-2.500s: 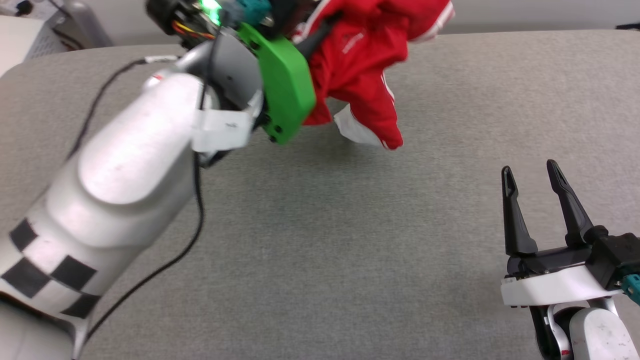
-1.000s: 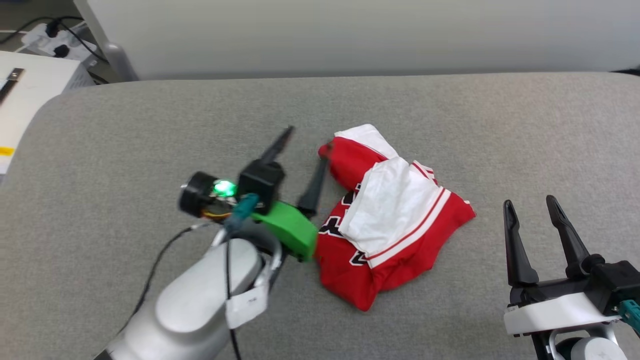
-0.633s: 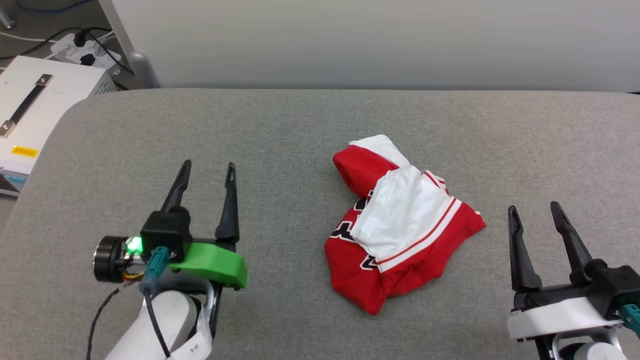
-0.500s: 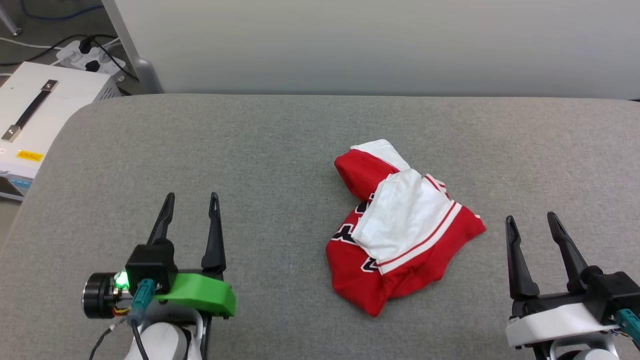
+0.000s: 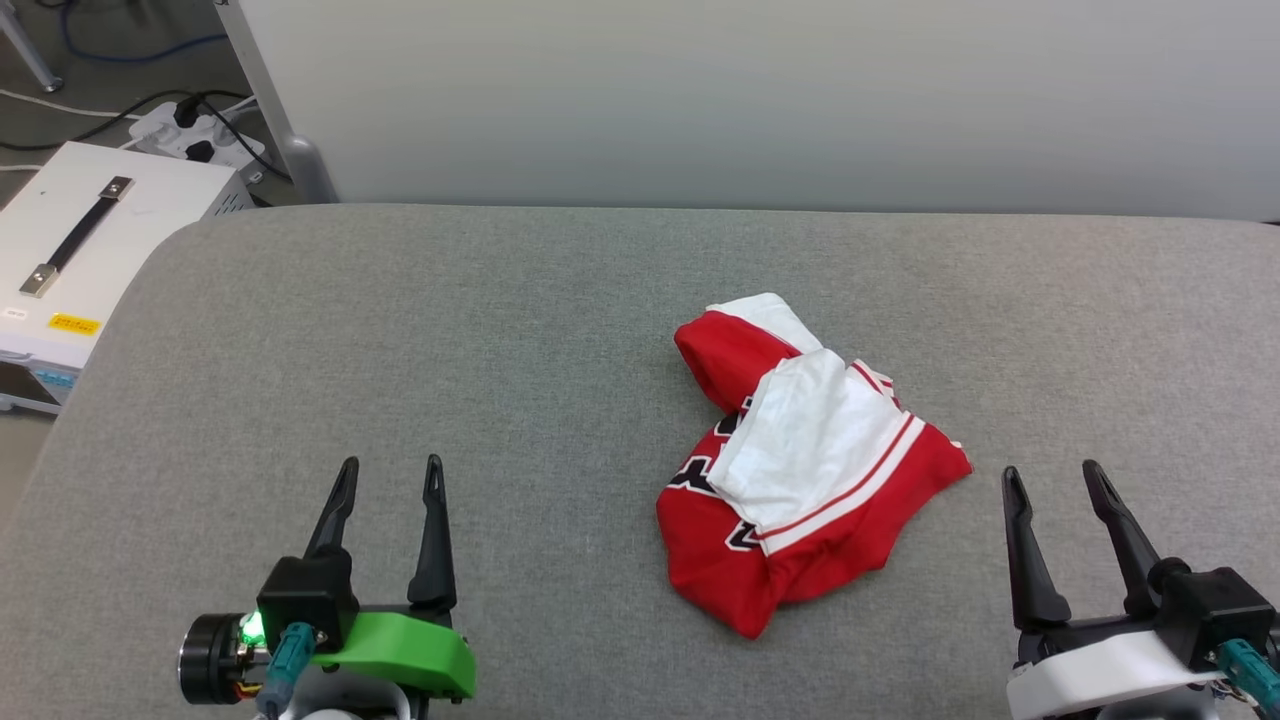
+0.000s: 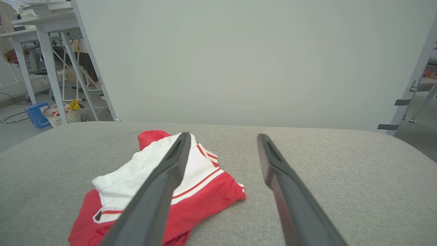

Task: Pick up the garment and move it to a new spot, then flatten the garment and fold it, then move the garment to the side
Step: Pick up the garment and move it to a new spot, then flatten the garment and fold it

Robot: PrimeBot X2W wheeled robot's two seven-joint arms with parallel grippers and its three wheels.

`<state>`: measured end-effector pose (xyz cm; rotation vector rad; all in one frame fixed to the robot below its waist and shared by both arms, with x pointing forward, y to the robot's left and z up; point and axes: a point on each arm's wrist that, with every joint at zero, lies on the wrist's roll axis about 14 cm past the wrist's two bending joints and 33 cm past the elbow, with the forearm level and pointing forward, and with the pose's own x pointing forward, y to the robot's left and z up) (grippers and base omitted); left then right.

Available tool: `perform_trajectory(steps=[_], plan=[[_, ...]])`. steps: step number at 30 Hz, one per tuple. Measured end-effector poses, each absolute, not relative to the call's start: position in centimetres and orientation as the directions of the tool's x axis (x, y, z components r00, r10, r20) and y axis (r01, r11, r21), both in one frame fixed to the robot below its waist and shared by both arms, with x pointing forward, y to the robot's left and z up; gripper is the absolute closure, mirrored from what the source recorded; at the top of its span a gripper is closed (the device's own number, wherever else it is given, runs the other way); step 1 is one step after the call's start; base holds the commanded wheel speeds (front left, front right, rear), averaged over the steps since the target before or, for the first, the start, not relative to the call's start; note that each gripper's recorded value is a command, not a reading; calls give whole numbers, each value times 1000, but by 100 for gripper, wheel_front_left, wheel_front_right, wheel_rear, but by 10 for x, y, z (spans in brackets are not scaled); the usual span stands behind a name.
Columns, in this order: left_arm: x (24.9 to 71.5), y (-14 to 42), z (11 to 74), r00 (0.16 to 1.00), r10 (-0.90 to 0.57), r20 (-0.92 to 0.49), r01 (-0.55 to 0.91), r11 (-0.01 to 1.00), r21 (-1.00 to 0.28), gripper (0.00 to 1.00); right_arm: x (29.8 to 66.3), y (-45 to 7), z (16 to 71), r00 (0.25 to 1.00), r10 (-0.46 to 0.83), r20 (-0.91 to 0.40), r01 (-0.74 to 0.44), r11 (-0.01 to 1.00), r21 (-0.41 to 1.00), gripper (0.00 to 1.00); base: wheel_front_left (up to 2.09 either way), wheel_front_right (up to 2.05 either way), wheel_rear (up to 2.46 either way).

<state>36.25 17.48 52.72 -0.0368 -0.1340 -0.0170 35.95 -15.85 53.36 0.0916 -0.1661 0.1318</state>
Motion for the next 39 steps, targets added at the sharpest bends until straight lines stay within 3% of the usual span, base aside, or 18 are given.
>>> perform_trajectory(steps=[30,34,39], plan=[[359,180,508,997,-5,82,7,1000,-30,0,358,-158,517,985,122,120,-134,986,94,0,0,0,0],[359,182,507,997,-4,79,6,999,-33,0,361,-162,528,982,113,155,-127,988,84,0,0,0,0],[359,182,503,998,0,69,2,1000,-30,0,379,-167,578,946,116,304,-135,990,42,0,0,0,0]])
